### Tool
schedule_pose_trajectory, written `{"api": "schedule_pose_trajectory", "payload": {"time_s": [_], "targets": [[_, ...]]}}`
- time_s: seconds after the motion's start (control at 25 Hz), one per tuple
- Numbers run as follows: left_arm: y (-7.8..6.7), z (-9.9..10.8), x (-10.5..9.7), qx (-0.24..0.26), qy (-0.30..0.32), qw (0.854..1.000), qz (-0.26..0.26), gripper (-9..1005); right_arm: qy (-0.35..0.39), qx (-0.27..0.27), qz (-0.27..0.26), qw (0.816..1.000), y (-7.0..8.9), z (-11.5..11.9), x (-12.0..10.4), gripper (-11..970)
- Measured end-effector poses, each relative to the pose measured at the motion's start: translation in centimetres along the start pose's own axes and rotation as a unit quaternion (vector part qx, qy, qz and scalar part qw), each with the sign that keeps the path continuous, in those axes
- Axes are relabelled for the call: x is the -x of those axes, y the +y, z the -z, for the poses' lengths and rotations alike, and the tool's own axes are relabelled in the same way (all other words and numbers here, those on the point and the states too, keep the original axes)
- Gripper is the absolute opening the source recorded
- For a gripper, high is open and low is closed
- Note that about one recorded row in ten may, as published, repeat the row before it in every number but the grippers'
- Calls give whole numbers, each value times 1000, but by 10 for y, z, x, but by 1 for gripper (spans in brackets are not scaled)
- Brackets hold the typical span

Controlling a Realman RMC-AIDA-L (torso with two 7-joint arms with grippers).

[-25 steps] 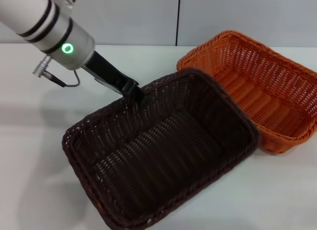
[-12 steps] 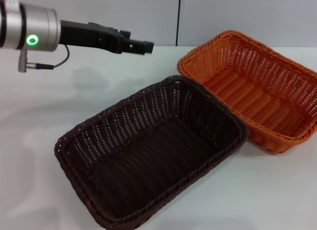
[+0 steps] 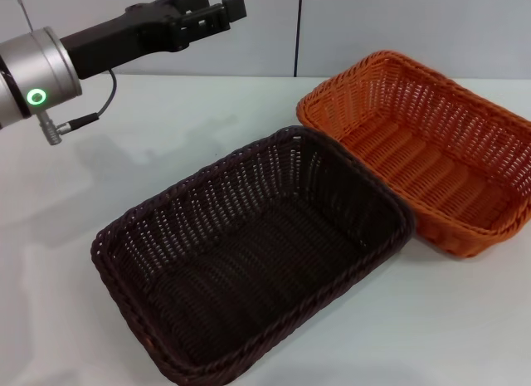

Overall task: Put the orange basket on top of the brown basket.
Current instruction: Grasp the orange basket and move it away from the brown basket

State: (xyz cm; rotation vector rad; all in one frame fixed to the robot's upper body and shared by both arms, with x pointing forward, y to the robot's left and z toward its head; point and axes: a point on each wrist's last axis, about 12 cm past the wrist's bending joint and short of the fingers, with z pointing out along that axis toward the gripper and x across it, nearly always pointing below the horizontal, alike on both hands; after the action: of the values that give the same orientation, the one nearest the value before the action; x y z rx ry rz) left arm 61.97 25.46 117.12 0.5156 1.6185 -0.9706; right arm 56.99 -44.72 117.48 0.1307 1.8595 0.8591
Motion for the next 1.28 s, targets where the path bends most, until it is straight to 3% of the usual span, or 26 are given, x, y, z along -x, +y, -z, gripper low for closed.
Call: {"api": "schedule_pose_trajectory", "payload": {"time_s": [0.12, 0.24, 0.52, 0.88, 1.28], "targets": [[1, -6, -3, 2, -10, 1000, -2, 862, 75, -10, -32, 997, 8, 17, 23, 757], [-1, -15, -4, -3, -5, 1000, -5, 862, 149, 6, -35, 988, 25, 25, 43, 756], [0, -21, -7, 3, 2, 1000, -6, 862, 251, -34, -68, 965, 44, 22, 61, 757], [-1, -23, -13, 0, 11, 1000, -3, 862, 311, -98, -114, 938, 39, 1, 45, 754], [-2, -27, -17, 0, 25, 1000, -8, 862, 365, -117, -149, 912, 31, -19, 12, 753]]}}
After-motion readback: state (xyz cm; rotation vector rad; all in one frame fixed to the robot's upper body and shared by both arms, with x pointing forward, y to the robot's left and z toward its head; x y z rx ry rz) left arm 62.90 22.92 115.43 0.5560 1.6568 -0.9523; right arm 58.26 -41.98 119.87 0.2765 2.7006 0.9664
